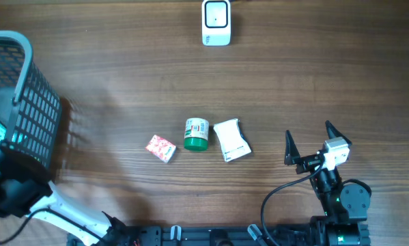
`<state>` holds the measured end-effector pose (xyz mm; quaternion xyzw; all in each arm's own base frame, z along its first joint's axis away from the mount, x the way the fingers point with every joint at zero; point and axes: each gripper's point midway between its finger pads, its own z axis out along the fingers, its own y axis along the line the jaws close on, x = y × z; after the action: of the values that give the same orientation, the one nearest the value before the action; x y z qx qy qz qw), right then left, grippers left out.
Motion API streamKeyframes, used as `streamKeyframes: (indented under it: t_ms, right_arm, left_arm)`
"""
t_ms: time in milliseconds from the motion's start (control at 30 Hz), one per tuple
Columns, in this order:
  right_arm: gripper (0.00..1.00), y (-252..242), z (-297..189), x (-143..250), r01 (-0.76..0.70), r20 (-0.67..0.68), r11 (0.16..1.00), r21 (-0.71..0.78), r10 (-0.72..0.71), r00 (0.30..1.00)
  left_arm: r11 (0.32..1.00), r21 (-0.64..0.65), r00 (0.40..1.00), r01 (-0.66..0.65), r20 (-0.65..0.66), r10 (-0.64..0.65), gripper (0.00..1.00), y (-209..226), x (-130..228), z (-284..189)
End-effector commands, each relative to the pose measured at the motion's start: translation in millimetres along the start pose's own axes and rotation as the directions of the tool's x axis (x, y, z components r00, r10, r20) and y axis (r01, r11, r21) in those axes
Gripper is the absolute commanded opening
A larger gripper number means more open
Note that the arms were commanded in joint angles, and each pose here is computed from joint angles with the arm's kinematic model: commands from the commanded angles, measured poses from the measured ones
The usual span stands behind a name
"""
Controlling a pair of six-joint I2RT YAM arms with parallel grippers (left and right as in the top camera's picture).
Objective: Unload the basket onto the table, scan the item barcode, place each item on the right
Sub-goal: 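Return the left gripper into the basket and grasp the Zappy wipes pack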
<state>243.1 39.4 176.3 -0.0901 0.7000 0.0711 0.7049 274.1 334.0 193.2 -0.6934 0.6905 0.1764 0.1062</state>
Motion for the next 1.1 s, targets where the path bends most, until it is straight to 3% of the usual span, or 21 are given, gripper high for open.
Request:
streamKeyframes:
  t_ms: [0,233,367,567,767,800,867,933,967,1067]
  right_arm:
    - [1.00,-1.3,-0.2,-1.3,-0.005,0.007,1.000,0.011,0.005,1.000]
    - [1.00,-1.3,-0.2,-1.2,-0.006,0.006,1.000,0.011,0.006,1.000]
    - [1.00,-1.3,-0.2,-1.2,-0.005,0.006,1.000,0.011,0.005,1.000]
    - [1.00,-1.3,-0.2,-1.2,-0.006,0.006,1.000,0.011,0.006,1.000]
    - [1.00,-1.3,-0.2,-1.2,-0.006,0.006,1.000,0.011,0.006,1.000]
    - [1.00,-1.3,-0.2,-1.2,-0.005,0.006,1.000,0.010,0.005,1.000]
    - [1.00,-1.3,-0.2,-1.3,-0.005,0.007,1.000,0.011,0.005,1.000]
    - [1.00,-1.3,-0.2,-1.2,-0.006,0.006,1.000,0.011,0.006,1.000]
    - [1.00,-1.3,-0.2,-1.2,-0.006,0.006,1.000,0.011,0.006,1.000]
    - [1.00,-1.3,-0.2,-1.2,-0.005,0.006,1.000,0.011,0.005,1.000]
  left_arm:
    - [0.989,-0.038,0.990,-0.142,0.008,0.143,1.00,1.2,-6.1,28.1]
    - [0.947,-0.041,0.948,-0.319,0.001,0.319,1.00,-3.9,12.4,95.5]
    - [0.948,-0.022,0.948,-0.317,-0.027,0.317,1.00,-4.5,37.0,127.5]
    - [0.954,-0.001,0.954,-0.299,0.013,0.299,1.00,-8.9,43.5,150.8]
    - [0.951,0.109,0.956,-0.289,-0.010,0.292,1.00,-22.9,66.8,169.6]
    - [0.950,0.115,0.955,-0.292,-0.027,0.296,0.93,-20.6,75.1,174.7]
    - [0.949,0.104,0.951,-0.299,-0.053,0.306,0.69,-14.1,85.7,180.4]
    - [0.948,0.104,0.950,-0.300,-0.052,0.306,0.51,-13.4,83.8,176.0]
    - [0.949,0.109,0.952,-0.297,-0.042,0.303,0.48,-14.1,79.2,168.8]
    - [0.951,0.133,0.960,-0.280,0.017,0.281,0.50,-18.7,55.4,135.9]
